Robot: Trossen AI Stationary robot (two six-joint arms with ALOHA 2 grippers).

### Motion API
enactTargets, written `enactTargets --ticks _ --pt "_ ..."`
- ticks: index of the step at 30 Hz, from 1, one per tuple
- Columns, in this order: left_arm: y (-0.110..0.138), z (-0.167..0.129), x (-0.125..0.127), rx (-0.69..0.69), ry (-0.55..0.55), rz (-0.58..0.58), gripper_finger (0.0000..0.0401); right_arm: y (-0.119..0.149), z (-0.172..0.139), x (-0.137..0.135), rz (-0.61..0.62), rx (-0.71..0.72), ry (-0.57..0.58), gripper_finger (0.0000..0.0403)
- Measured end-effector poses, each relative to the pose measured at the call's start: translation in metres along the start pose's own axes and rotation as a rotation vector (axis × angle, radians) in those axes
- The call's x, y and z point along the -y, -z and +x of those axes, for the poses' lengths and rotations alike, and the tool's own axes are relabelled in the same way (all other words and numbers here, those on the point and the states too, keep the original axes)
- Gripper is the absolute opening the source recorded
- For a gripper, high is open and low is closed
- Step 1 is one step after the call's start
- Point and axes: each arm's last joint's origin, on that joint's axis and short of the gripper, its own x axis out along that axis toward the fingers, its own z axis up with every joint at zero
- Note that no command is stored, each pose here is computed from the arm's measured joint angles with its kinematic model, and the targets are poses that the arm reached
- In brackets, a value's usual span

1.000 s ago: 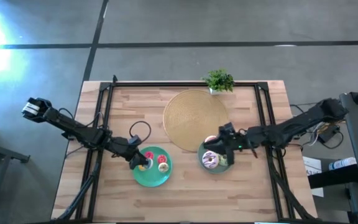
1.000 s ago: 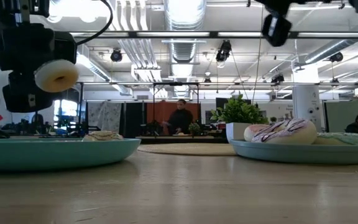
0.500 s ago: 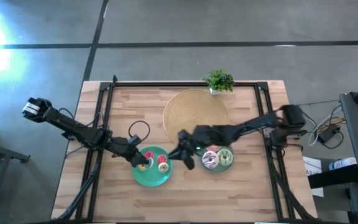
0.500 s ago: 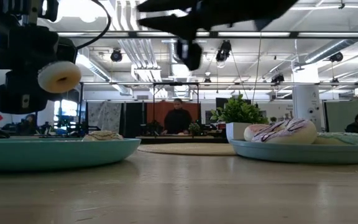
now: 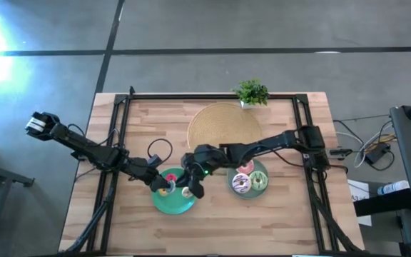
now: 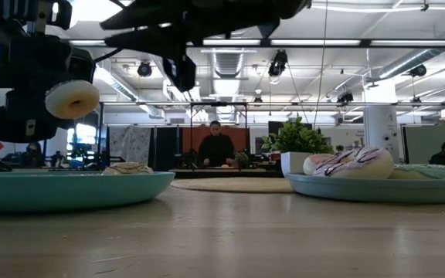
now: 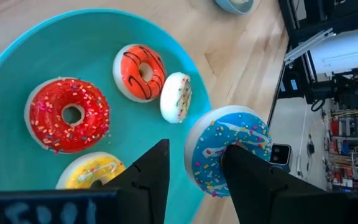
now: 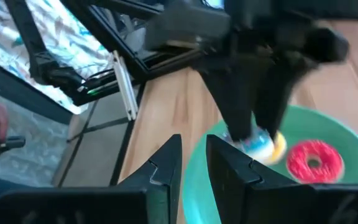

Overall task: Pick & Place donuts
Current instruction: Put the small blue donut on the light green plate

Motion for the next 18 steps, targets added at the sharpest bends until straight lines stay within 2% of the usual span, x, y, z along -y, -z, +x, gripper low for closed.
enactTargets --ticks 11,18 --pt "0.0 0.0 0.001 0.003 0.01 0.005 0.0122 0.001 0.028 0.011 -0.013 -0.017 0.001 0.0068" --pt "0.0 0.0 0.001 0.003 0.01 0.005 0.0122 0.003 0.029 0.014 0.004 -0.039 0.013 0.0068"
